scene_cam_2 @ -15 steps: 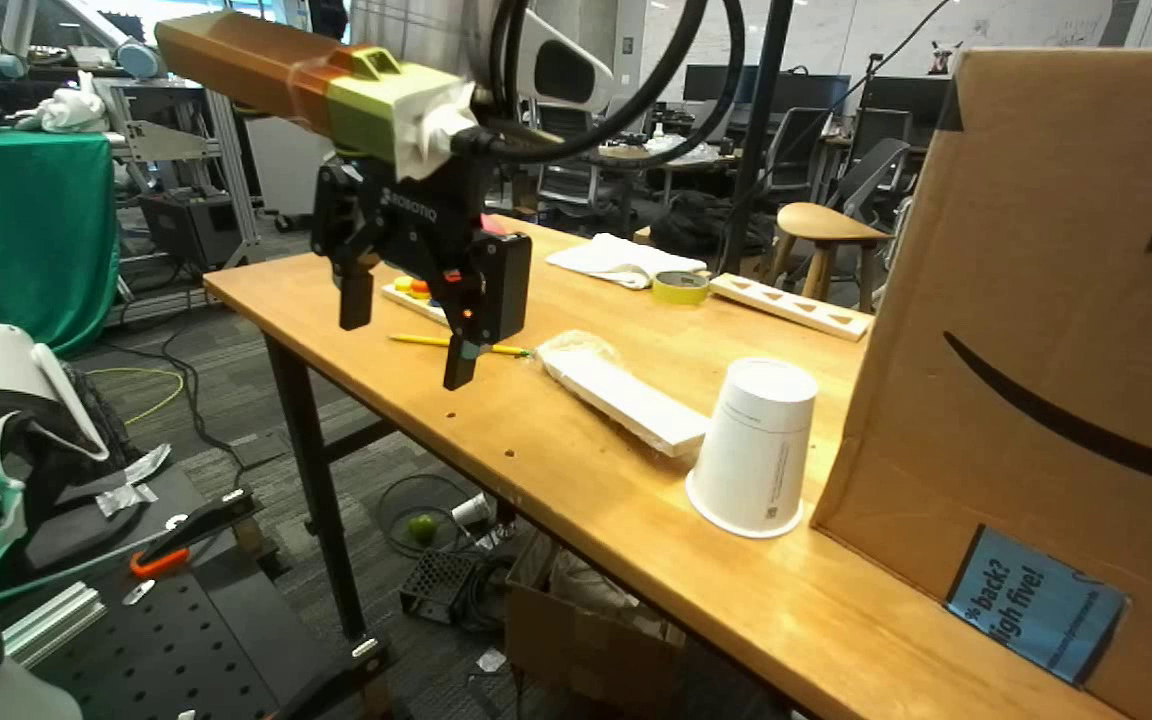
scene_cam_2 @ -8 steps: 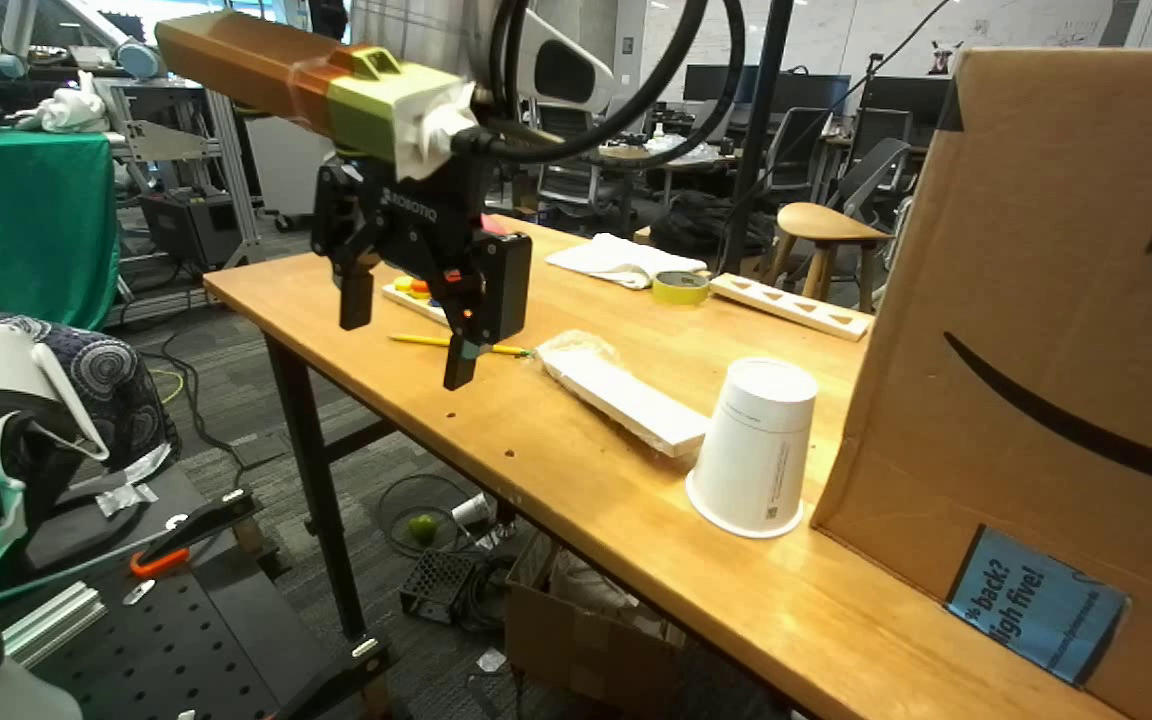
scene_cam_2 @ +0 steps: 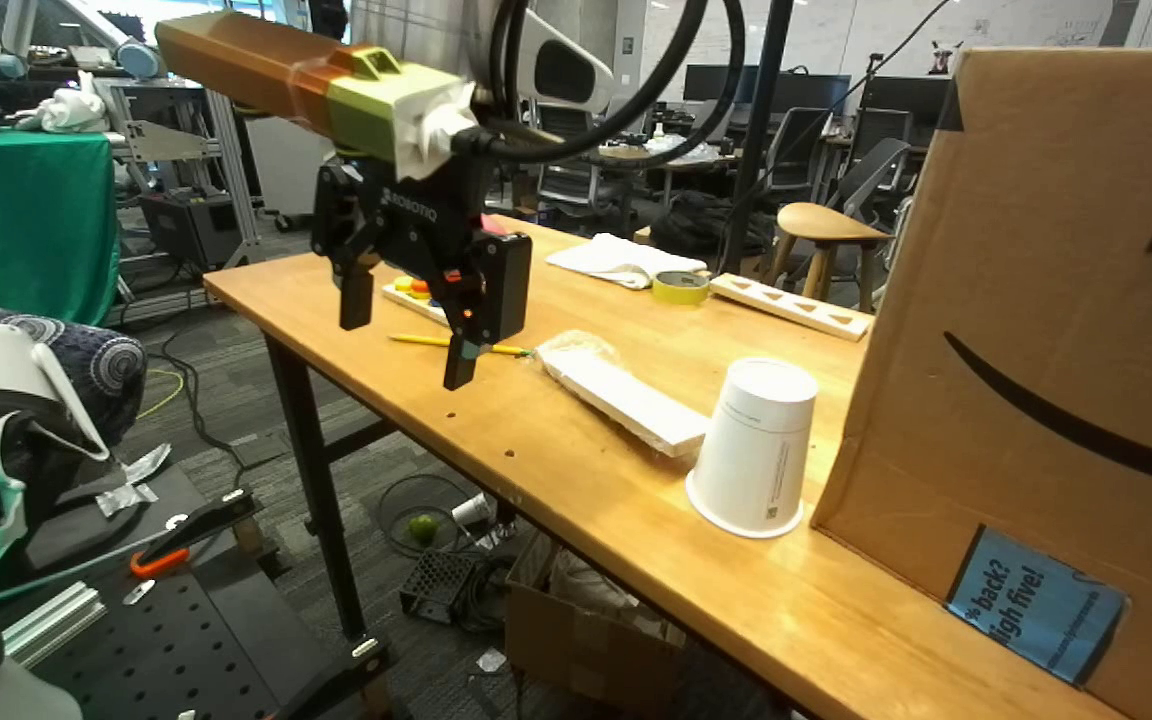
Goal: Move the ball towards the box
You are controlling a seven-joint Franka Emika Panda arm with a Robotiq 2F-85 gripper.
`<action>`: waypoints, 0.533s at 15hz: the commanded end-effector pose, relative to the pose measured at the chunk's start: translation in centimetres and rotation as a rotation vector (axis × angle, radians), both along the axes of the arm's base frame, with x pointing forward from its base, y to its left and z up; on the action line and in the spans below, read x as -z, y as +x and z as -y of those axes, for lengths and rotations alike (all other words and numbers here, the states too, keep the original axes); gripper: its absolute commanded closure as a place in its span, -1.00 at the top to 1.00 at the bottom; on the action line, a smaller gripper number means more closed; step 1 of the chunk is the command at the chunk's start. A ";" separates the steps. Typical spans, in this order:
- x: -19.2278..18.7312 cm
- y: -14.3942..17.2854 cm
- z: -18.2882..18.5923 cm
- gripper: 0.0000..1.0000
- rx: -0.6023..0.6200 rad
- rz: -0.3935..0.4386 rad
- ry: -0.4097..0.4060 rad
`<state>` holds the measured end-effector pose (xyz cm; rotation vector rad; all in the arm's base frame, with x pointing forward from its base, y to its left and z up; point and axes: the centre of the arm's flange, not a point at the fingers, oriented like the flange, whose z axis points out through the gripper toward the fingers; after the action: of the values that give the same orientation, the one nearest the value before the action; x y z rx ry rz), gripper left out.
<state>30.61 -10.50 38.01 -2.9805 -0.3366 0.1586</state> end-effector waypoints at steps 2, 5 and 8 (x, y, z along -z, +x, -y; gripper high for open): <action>-0.6 0.6 -1.8 1.00 -0.030 0.024 -0.010; -1.7 1.9 -5.9 1.00 -0.125 0.070 -0.048; -3.0 3.5 -11.1 1.00 -0.229 0.125 -0.083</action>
<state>32.61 -3.90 39.30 -3.0160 -0.5881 0.1039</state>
